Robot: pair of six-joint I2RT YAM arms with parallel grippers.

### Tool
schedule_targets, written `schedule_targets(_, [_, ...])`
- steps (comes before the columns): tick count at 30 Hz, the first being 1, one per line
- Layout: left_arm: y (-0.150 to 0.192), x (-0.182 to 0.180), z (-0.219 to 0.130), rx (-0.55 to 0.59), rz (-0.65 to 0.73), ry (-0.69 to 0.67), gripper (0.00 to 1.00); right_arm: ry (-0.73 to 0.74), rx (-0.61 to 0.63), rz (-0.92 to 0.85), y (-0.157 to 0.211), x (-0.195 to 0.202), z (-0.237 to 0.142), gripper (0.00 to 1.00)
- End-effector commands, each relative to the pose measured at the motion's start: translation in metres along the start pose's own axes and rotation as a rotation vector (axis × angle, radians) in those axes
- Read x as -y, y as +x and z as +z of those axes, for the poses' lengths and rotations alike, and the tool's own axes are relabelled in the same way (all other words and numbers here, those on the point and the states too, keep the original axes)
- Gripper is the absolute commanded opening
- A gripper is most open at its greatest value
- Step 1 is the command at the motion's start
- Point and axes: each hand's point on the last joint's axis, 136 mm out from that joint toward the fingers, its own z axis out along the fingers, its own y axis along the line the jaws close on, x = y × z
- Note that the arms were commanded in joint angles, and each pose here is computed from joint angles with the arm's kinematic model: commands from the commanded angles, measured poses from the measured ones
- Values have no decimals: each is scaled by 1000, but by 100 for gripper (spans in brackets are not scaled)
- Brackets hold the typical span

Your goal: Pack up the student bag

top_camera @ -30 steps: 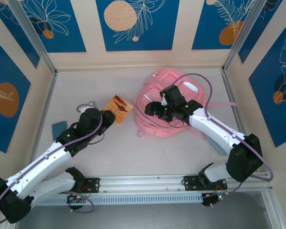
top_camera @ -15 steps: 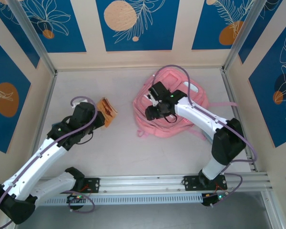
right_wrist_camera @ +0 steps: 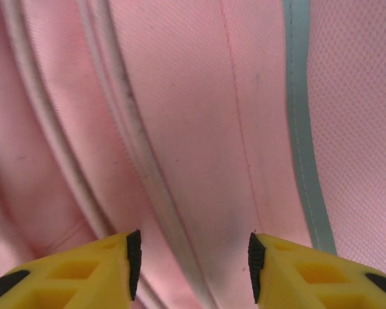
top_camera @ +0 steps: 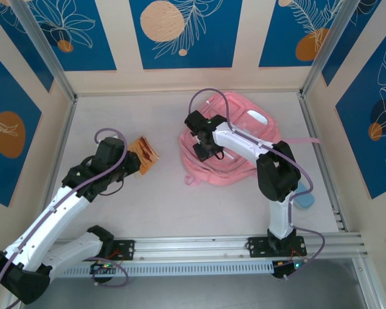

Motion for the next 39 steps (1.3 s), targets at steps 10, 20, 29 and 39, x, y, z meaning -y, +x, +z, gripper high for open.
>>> schedule_targets(10, [-4,8,-1,-7,9,40,0,188,0,-64,-8,30,-3,28])
schedule_targets(20, [0,25,1,-28,35,133,0,193,295,110,-42,50,-100,0])
schedule_targets(29, [-1,56,-12,-25,60,318,0,-20,428,202,-57,35,-159,0])
schedule_targets(39, [9,82,-11,-98,-32,467,0,-268,482,313,-66,27,-193,0])
